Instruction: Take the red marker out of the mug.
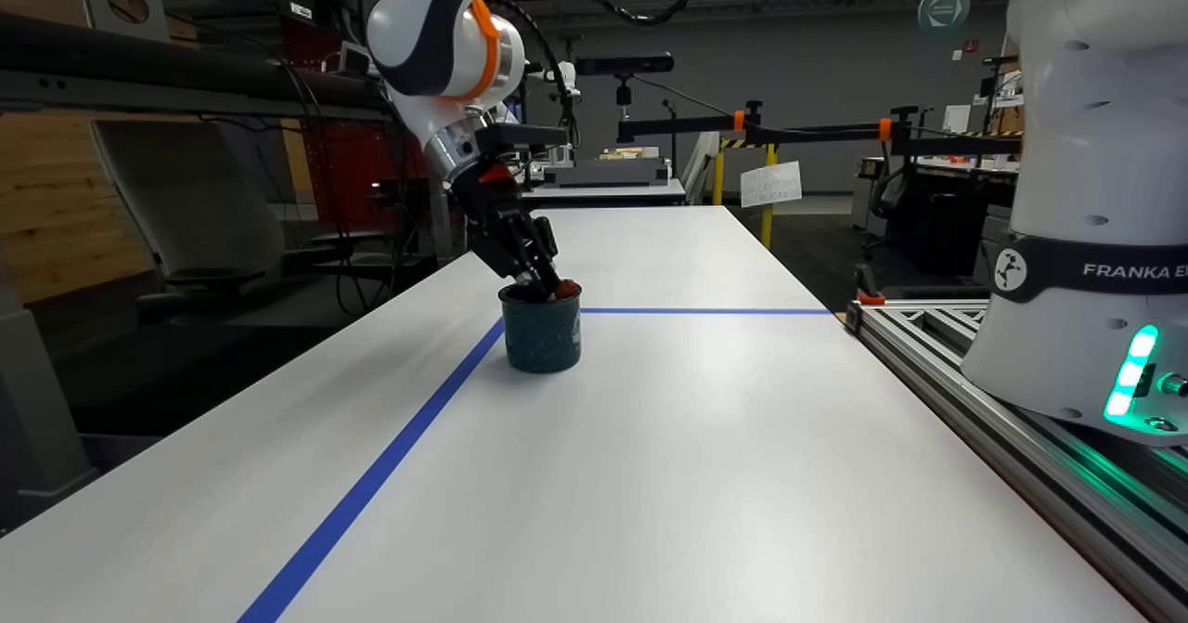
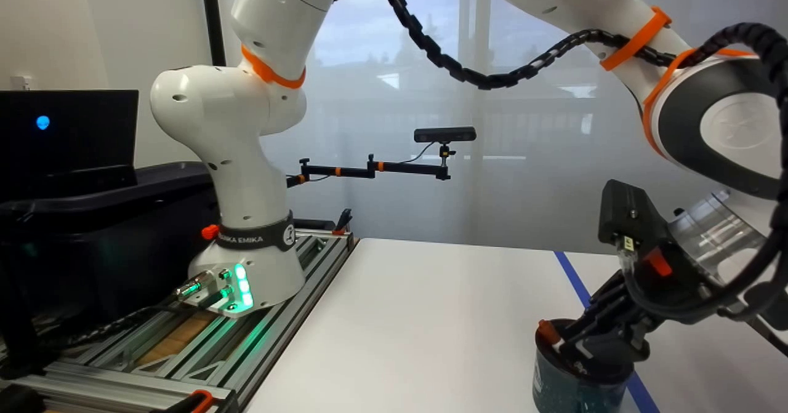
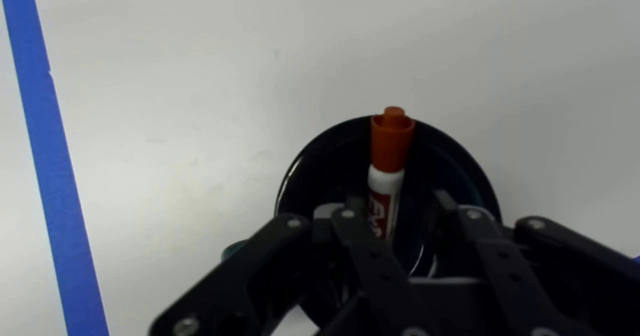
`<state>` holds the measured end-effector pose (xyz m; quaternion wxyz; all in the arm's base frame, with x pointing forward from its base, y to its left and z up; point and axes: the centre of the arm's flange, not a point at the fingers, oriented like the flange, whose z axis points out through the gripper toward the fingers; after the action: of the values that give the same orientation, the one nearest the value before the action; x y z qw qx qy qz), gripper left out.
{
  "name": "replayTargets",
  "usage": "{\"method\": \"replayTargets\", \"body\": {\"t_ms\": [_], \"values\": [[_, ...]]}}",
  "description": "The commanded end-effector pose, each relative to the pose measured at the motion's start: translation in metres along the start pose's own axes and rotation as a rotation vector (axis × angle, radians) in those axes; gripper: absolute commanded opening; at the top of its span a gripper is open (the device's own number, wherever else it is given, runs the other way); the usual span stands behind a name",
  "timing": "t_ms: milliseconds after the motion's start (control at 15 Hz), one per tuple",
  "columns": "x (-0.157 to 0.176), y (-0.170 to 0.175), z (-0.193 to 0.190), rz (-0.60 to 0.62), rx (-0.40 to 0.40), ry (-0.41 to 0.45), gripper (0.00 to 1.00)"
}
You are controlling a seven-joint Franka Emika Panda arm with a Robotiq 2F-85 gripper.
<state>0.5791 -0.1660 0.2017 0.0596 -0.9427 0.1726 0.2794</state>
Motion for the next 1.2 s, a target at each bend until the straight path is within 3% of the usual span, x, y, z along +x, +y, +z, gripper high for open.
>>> {"method": "replayTargets", "body": {"t_ms": [0,267,333,533,600,1133], "values": [[0.008,-0.002,0.002,0.015,-0.022,-0.031,0.36],[0.013,-0.003,0.014,0.016,-0.027,-0.059,0.34],[0.015,-0.004,0.017,0.015,-0.028,-0.067,0.11],[0.006,-0.003,0.007,0.002,-0.005,-0.076,0.00],[-0.001,-0.002,-0.001,0.000,0.000,-0.069,0.05],[-0.061,-0.017,-0.042,-0.099,0.010,-0.075,0.05]]}}
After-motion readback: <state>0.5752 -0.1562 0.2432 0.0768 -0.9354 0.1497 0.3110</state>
